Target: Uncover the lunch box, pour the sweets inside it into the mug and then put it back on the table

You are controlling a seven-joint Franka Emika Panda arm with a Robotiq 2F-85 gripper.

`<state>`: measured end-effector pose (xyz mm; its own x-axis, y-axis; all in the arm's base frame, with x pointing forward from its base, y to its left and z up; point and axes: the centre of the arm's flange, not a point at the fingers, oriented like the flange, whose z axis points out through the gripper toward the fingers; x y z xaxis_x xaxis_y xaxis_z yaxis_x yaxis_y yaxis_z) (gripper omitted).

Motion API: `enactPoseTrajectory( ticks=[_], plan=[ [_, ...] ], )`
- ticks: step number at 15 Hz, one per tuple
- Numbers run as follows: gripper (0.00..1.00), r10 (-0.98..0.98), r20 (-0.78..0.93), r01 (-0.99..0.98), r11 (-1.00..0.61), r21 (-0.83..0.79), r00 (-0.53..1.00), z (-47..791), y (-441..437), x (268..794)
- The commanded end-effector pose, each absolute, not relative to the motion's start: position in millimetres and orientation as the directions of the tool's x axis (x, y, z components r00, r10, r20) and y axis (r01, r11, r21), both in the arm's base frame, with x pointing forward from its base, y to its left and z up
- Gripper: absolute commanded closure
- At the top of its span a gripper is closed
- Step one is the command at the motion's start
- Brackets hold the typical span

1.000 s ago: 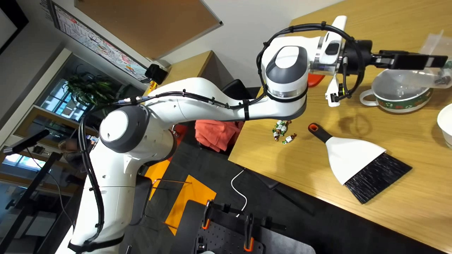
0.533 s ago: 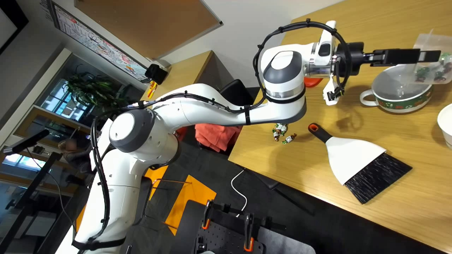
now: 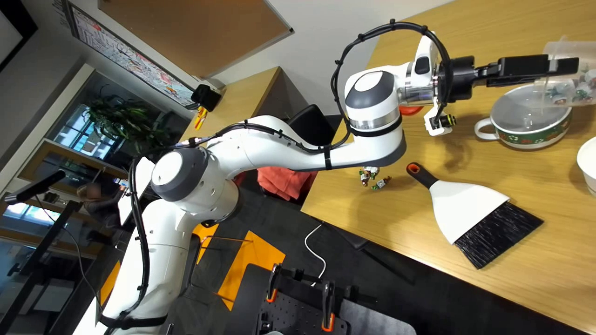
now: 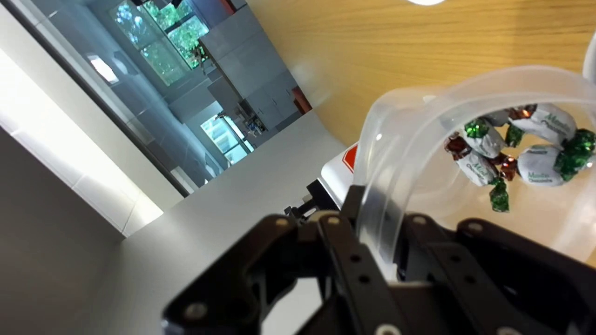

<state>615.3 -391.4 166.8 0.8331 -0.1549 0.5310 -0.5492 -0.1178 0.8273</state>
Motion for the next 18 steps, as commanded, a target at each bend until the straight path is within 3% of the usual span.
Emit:
enactPoseTrajectory(
  ticks=[1, 18],
  plan=[
    [0.98, -0.073, 0.465, -0.470, -0.058, 0.881, 0.882, 173.7, -385.9, 610.8],
    [0.98, 0.094, 0.289, -0.295, 0.051, 0.954, 0.953, 164.5, -378.1, 608.7]
  ],
)
